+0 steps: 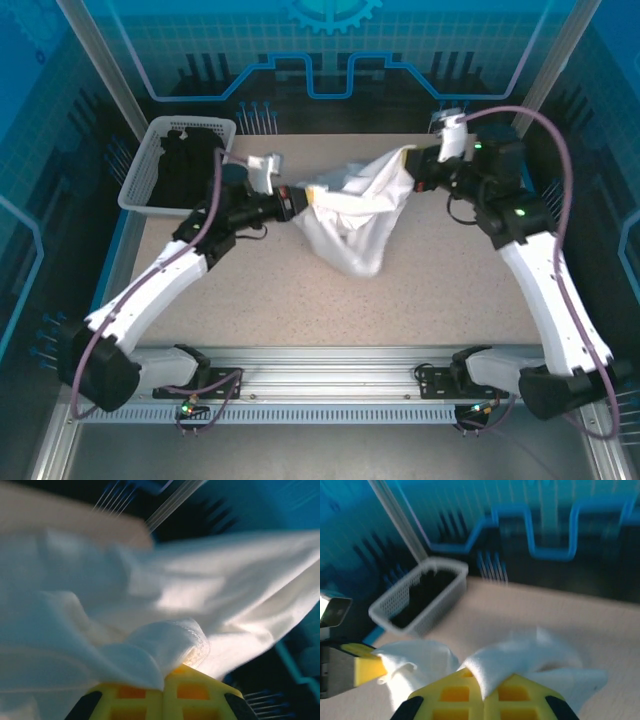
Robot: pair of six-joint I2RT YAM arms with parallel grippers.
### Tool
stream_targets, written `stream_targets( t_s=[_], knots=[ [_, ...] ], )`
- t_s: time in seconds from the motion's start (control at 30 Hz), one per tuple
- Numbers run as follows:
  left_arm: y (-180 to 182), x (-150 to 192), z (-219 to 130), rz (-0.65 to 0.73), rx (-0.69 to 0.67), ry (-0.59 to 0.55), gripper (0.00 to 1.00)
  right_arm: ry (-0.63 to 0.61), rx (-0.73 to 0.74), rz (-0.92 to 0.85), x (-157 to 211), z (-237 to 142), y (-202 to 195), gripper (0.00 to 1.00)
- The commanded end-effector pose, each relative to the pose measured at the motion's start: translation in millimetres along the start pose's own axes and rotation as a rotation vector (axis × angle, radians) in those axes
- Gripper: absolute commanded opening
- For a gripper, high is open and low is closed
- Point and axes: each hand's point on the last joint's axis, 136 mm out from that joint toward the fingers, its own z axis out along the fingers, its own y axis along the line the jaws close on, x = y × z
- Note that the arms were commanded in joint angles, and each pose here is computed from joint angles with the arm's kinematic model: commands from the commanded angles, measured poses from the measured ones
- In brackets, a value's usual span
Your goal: Fold the inside-out t-shirt
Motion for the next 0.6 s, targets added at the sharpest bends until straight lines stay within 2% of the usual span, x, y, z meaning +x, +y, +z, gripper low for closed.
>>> stream_targets(
  t_s=[0.0,0.1,0.2,0.23,0.3,0.33,0.47,0.57],
  knots=[
    [-3,-28,-16,-0.039,-0.004,-0.058,0.0,0.119,0.123,-0.021,20,20,-27,0.02],
    [27,-33,-19,-0.083,-0.077,-0.082,0.0,0.169,0.144,-0.018,28,50,-40,0.03],
    [59,-17,-14,-0.125,-0.141,-0.056,0.0,0.262,0.164,0.006,54,88,-56,0.09],
    [71,-8,-13,-0.144,-0.163,-0.041,0.0,0.301,0.171,0.008,68,103,-61,0.14],
    [91,11,-12,-0.165,-0.203,-0.01,0.0,0.397,0.179,0.019,105,128,-72,0.3],
    [99,21,-12,-0.174,-0.221,0.008,0.0,0.447,0.174,0.024,122,134,-73,0.34],
    [122,55,-13,-0.207,-0.257,0.068,0.0,0.587,0.134,0.049,197,121,-62,0.52],
    [128,69,-16,-0.214,-0.266,0.091,0.0,0.704,0.076,0.095,257,93,-37,0.57]
  ],
)
